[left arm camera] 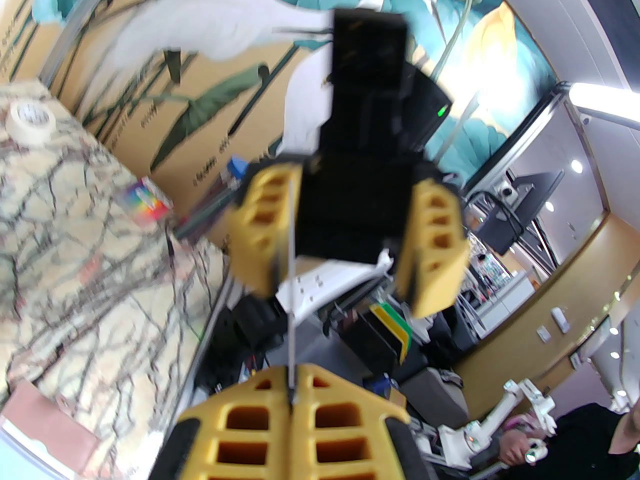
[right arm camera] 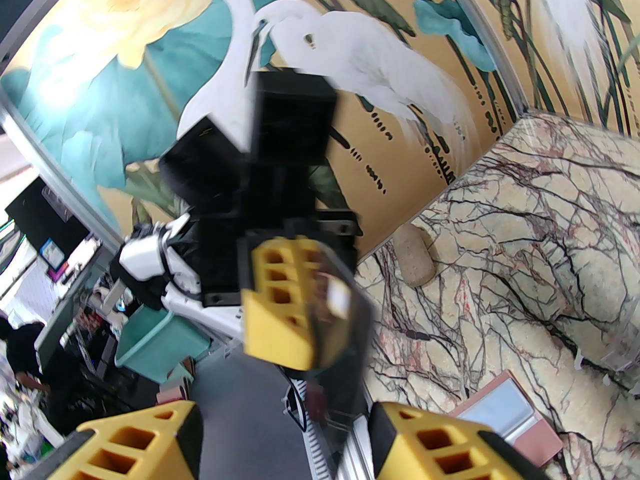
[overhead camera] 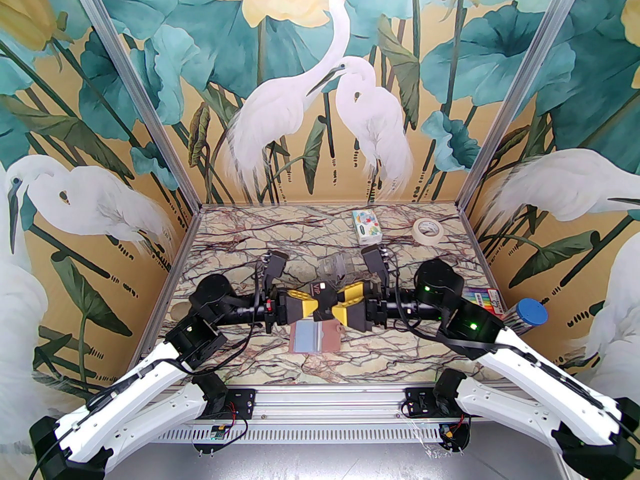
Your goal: Put the credit cards into the card holder
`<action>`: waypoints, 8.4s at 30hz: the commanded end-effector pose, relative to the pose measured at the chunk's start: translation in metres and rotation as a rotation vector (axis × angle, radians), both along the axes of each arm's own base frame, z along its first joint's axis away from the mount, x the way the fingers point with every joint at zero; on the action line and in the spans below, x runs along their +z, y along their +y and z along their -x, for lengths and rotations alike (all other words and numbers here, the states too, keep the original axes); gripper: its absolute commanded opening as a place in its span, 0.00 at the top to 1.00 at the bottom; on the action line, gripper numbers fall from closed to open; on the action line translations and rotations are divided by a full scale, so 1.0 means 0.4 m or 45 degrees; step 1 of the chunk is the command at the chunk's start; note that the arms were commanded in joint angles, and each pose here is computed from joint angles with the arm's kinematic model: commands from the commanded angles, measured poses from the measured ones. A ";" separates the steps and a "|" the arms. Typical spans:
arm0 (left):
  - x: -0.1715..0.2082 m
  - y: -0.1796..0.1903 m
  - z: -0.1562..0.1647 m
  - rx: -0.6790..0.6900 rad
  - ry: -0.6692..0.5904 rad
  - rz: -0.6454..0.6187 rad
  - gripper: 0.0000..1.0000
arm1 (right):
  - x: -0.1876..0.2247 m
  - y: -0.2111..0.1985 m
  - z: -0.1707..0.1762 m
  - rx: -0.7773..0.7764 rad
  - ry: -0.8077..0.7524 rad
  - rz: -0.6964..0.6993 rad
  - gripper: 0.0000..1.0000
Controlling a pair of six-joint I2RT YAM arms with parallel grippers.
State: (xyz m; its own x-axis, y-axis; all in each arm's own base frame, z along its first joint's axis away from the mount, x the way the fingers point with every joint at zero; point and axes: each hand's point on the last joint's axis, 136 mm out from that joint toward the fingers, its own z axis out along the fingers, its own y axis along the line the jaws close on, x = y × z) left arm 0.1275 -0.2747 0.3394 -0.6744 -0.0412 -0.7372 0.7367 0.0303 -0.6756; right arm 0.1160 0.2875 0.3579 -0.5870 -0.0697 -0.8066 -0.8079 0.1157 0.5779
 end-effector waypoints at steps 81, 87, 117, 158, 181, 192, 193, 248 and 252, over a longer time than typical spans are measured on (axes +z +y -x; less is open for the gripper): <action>-0.223 0.142 -0.187 0.581 0.406 -0.253 0.37 | -0.206 0.008 -0.096 -0.208 0.314 0.198 1.00; -0.339 0.158 -0.191 0.600 0.572 -0.387 0.38 | -0.353 0.012 -0.133 -0.311 0.560 0.344 1.00; -0.693 0.103 -0.163 0.478 0.974 -0.637 0.75 | -0.671 0.045 -0.157 -0.427 0.991 0.740 1.00; -0.801 0.149 -0.140 0.581 1.009 -0.901 0.90 | -0.751 0.095 -0.146 -0.385 1.092 0.771 1.00; -0.811 0.150 -0.136 0.578 1.011 -0.919 0.92 | -0.789 0.094 -0.141 -0.384 1.114 0.794 1.00; -0.808 0.149 -0.137 0.580 1.008 -0.925 0.92 | -0.760 0.101 -0.145 -0.375 1.084 0.746 1.00; -0.805 0.149 -0.139 0.582 1.007 -0.925 0.92 | -0.759 0.099 -0.145 -0.377 1.080 0.749 1.00; -0.823 0.202 -0.135 0.677 0.995 -1.087 0.93 | -0.781 0.092 -0.146 -0.392 1.070 0.773 1.00; -0.823 0.202 -0.134 0.676 0.995 -1.087 0.93 | -0.788 0.091 -0.146 -0.396 1.073 0.780 1.00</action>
State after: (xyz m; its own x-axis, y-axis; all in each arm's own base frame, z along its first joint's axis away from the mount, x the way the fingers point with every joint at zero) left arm 0.1881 -0.2029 0.0235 -0.9843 -0.1504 -0.0925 -0.0677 0.8055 -0.5888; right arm 0.1767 0.3250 0.0513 -0.9966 -0.0788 -0.0224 -0.0709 0.6930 0.7175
